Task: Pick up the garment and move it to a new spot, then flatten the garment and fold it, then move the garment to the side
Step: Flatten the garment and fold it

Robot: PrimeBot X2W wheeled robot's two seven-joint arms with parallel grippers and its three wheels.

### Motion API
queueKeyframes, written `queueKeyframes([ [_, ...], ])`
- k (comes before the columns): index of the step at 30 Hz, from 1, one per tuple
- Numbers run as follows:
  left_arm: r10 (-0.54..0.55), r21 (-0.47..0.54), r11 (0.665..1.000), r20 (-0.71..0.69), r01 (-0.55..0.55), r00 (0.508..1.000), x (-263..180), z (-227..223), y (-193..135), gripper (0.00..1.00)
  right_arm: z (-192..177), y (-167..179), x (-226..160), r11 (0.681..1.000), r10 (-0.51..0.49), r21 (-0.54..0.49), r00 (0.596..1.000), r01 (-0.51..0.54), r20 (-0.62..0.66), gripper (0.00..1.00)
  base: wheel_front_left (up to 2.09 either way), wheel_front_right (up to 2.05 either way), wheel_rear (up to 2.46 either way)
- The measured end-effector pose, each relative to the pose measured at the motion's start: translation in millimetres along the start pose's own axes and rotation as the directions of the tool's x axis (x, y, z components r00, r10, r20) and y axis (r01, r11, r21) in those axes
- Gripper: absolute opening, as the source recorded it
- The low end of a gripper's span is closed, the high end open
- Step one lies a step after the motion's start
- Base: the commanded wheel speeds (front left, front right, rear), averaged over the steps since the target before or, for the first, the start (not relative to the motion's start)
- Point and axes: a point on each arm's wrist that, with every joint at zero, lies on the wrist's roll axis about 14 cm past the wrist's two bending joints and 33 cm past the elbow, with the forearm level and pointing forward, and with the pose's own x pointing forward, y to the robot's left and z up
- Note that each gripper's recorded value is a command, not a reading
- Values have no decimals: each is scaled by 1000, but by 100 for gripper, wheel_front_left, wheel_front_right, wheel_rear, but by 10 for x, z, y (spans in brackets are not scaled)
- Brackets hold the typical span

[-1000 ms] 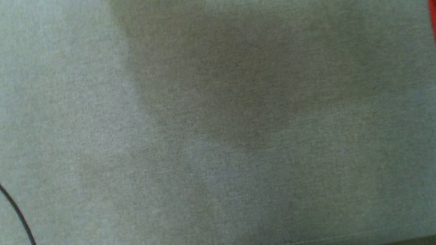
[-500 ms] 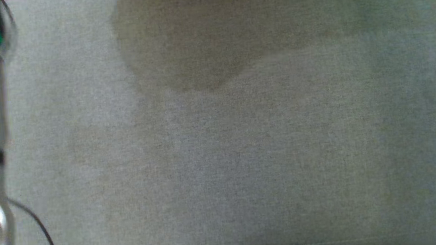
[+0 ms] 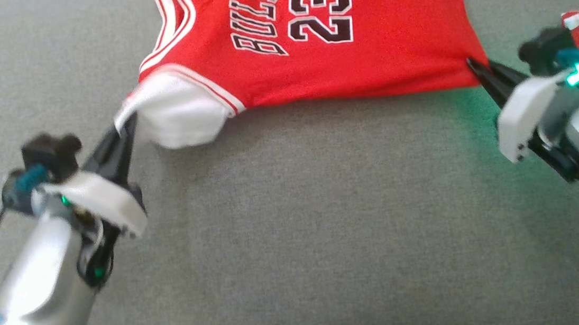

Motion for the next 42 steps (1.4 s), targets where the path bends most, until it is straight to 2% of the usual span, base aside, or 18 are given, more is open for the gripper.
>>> queueKeyframes([
  [3,-49,39,998,-58,51,997,-255,-189,-128,0,-95,-55,-219,1000,7,-10,999,-7,-49,0,0,0,0],
  [7,-76,62,995,-73,81,994,-427,-225,-194,0,-122,-31,-388,1000,25,-16,996,-26,-82,0,0,0,0],
  [16,-82,12,996,-75,83,994,-813,-301,-283,0,-335,144,-801,996,79,44,983,-73,-163,0,0,0,0],
  [19,-107,0,994,-87,108,990,-954,-358,-378,0,-501,213,-966,995,100,47,968,-92,-228,0,0,0,0],
  [23,-131,-4,991,-108,131,985,-1075,-403,-448,0,-636,319,-1117,988,140,104,951,-116,-276,0,0,0,0],
  [31,-145,16,989,-129,148,981,-977,-346,-417,0,-679,271,-1085,986,152,119,937,-120,-314,0,0,0,0],
  [37,-136,55,988,-108,143,985,-654,-147,-281,0,-538,115,-913,987,137,120,936,-103,-323,0,0,0,0],
  [42,-124,80,987,-151,137,981,-447,-178,-171,0,-596,70,-800,988,140,120,916,-101,-376,0,0,0,0],
])
